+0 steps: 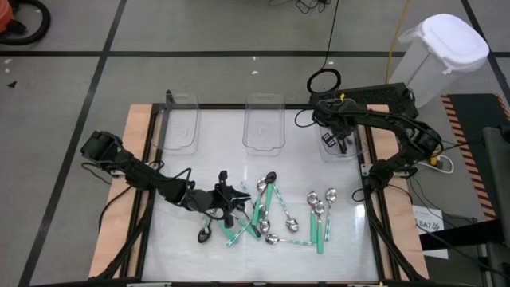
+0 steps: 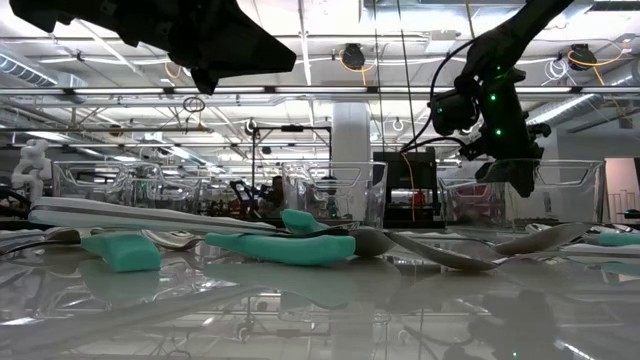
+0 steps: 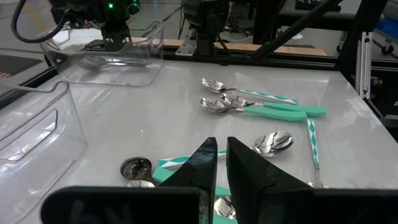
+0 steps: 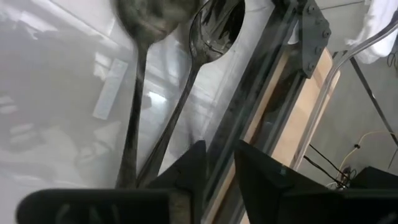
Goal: Sort silverware by color (type)
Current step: Put the black spoon into the right transparent bin
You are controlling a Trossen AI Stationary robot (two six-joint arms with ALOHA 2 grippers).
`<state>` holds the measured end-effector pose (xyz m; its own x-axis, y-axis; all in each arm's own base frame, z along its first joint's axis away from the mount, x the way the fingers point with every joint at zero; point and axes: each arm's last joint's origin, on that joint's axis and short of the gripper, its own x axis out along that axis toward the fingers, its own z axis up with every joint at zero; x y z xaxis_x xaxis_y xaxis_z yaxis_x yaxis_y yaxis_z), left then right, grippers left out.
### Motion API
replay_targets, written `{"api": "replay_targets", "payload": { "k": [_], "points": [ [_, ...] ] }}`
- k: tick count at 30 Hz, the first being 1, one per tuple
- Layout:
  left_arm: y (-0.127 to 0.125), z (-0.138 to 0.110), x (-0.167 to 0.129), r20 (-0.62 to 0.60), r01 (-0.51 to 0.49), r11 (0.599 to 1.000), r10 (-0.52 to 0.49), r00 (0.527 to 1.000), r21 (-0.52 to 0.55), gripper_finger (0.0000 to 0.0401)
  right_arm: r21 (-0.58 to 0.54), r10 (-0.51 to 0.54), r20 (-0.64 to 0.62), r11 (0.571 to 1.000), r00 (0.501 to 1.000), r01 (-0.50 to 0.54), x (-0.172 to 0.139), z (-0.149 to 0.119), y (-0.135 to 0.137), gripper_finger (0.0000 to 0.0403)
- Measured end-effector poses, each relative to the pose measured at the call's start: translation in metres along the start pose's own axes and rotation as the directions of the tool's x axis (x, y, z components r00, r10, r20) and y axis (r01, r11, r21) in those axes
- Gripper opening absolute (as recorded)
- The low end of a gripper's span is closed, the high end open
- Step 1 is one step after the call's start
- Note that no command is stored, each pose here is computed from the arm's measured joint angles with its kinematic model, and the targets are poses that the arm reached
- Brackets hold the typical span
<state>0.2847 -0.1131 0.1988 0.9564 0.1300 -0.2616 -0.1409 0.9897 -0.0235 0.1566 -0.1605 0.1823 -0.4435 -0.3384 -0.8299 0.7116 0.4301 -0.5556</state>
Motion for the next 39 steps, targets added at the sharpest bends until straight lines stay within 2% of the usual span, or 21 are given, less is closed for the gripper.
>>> {"api": "replay_targets", "payload": {
  "k": [4, 12, 17, 19, 22, 28, 32, 34, 39],
  "points": [
    [0.0, 0.0, 0.0, 0.0, 0.0, 1.0, 0.0, 1.0, 0.0, 0.0037, -0.007, -0.021, 0.017, 1.0, 1.0, 0.021, -0.002, -0.001, -0.002, 0.0101],
    [0.0, 0.0, 0.0, 0.0, 0.0, 1.0, 0.0, 1.0, 0.0, 0.0037, 0.043, 0.005, 0.108, 0.999, 0.994, -0.01, -0.02, -0.01, -0.017, 0.0115],
    [0.0, 0.0, 0.0, 0.0, 0.0, 1.0, 0.0, 1.0, 0.0, 0.0037, 0.086, 0.044, 0.228, 0.994, 0.973, -0.065, -0.042, -0.025, -0.03, 0.0116],
    [0.0, 0.0, 0.0, 0.0, 0.0, 1.0, 0.0, 1.0, 0.0, 0.0037, 0.067, 0.107, 0.296, 0.989, 0.949, -0.133, -0.053, -0.032, -0.032, 0.0116],
    [0.001, 0.0, 0.0, 0.0, -0.002, 1.0, 0.002, 1.0, 0.0, 0.0037, 0.028, 0.231, 0.422, 0.963, 0.877, -0.267, -0.072, -0.043, -0.034, 0.0116],
    [0.004, 0.001, 0.002, 0.0, -0.014, 1.0, 0.014, 1.0, -0.012, 0.0037, -0.074, 0.406, 0.612, 0.884, 0.679, -0.462, -0.105, -0.066, -0.036, 0.0116],
    [0.006, 0.0, 0.003, -0.011, -0.025, 0.999, 0.024, 1.0, -0.025, 0.0037, -0.165, 0.494, 0.643, 0.835, 0.585, -0.525, -0.118, -0.077, -0.03, 0.0116],
    [0.007, -0.001, 0.004, -0.02, -0.03, 0.999, 0.029, 0.999, -0.031, 0.0037, -0.244, 0.562, 0.636, 0.797, 0.529, -0.553, -0.125, -0.082, -0.022, 0.0116],
    [0.009, -0.003, 0.004, -0.036, -0.05, 0.997, 0.048, 0.998, -0.054, 0.0037, -0.441, 0.691, 0.63, 0.694, 0.355, -0.569, -0.149, -0.094, 0.001, 0.0116]
  ]
}}
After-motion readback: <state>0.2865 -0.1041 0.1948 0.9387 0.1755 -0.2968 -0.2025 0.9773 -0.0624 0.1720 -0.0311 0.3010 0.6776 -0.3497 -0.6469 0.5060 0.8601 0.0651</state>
